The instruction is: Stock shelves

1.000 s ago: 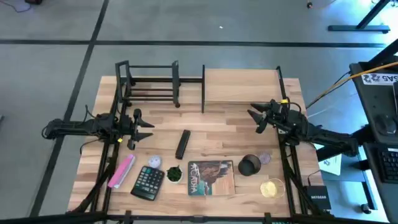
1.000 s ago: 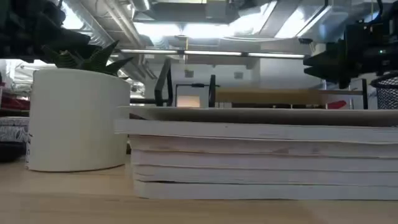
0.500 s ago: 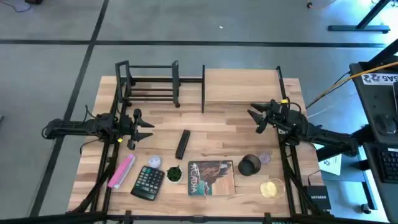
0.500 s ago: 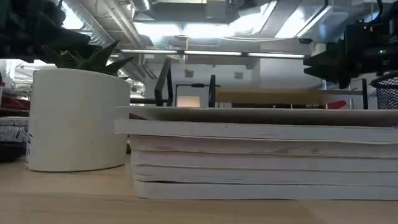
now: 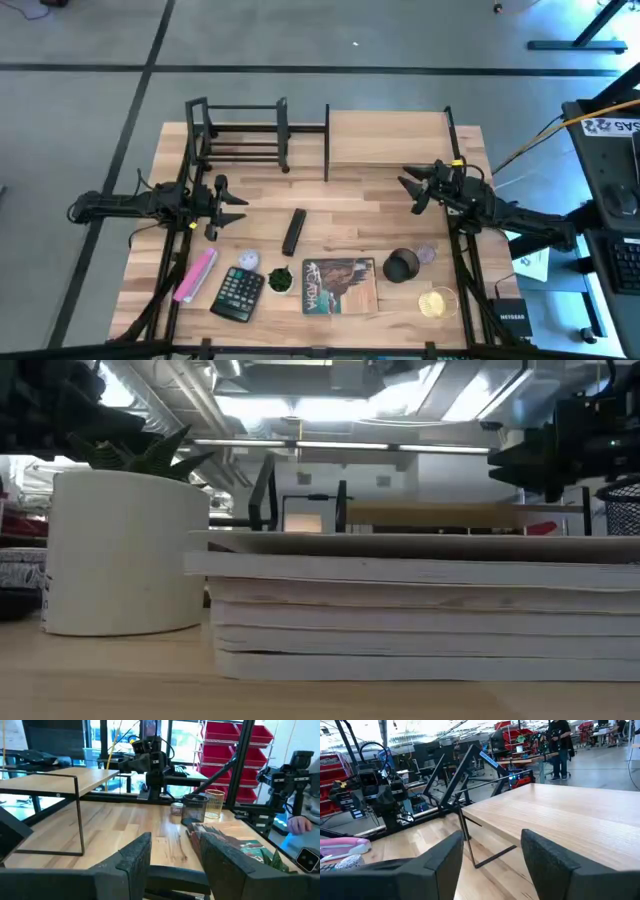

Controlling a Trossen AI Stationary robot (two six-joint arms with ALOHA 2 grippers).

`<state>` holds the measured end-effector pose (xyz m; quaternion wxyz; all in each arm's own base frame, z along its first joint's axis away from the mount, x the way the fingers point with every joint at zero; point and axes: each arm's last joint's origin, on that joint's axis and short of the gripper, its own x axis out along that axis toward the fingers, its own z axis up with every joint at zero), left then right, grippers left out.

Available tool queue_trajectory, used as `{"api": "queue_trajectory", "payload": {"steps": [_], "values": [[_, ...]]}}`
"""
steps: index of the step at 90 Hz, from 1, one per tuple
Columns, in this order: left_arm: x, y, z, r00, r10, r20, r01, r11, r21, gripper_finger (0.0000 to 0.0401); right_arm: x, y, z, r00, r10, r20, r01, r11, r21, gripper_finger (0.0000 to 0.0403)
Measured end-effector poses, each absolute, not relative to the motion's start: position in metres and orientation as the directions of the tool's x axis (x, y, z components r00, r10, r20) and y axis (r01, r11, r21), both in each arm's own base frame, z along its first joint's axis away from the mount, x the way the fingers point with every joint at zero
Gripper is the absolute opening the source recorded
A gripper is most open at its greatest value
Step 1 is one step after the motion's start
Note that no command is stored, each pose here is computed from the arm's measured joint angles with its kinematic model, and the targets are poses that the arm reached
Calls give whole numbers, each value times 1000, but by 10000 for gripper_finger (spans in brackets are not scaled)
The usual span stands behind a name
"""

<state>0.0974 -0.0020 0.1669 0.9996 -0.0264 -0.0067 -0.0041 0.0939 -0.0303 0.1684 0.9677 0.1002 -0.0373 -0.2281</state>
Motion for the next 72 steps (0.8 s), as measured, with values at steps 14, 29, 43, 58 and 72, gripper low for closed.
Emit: {"api": "queue_trajectory", "payload": {"steps": [14,29,43,58,72], "values": [[97,-2,167,1000,-8,14,8,999,-53,153,94,-30,168,893,-449,26,434,876,211,186],[97,-2,167,1000,-8,14,8,999,-53,153,94,-30,168,893,-449,26,435,876,211,186],[97,-1,168,1000,14,21,-13,998,-53,153,94,-30,168,893,-449,27,434,876,211,186],[97,0,169,997,67,33,-65,996,-60,153,94,-30,168,893,-449,27,434,876,211,186],[97,0,170,997,52,48,-44,985,-164,153,94,-30,168,893,-449,27,434,876,211,186]]}}
